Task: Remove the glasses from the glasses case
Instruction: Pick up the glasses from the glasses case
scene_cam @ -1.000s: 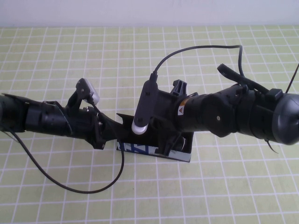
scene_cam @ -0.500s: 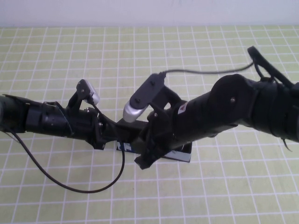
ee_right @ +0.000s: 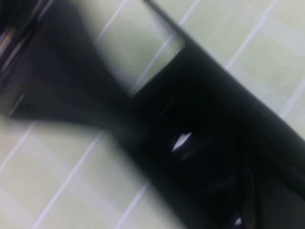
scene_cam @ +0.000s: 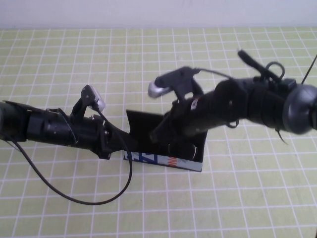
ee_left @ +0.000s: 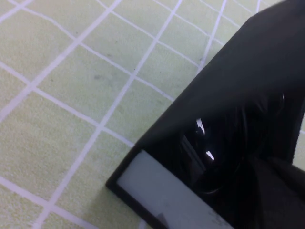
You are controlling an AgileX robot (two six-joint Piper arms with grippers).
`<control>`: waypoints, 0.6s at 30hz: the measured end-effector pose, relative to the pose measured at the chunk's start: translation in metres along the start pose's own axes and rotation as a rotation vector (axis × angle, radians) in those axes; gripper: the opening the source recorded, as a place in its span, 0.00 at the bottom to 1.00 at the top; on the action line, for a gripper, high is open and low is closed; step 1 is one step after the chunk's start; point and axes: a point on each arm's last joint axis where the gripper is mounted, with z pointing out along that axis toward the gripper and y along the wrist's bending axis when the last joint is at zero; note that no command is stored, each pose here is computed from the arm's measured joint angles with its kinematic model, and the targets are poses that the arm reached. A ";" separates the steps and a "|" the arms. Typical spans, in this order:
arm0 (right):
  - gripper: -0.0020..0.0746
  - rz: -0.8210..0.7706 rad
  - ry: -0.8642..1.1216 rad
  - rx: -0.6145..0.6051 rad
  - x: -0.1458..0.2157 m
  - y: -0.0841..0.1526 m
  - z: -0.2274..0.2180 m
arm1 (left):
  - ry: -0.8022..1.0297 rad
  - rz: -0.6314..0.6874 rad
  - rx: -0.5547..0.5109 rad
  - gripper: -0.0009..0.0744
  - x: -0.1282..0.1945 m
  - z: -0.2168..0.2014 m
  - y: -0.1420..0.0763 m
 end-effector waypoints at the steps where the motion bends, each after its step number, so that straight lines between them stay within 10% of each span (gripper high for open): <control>1: 0.01 0.013 -0.013 0.009 -0.007 -0.007 0.001 | 0.001 -0.002 0.000 0.01 0.000 0.000 0.000; 18: 0.01 0.150 0.171 -0.014 -0.027 -0.062 0.046 | 0.011 -0.006 0.012 0.01 0.001 0.000 -0.001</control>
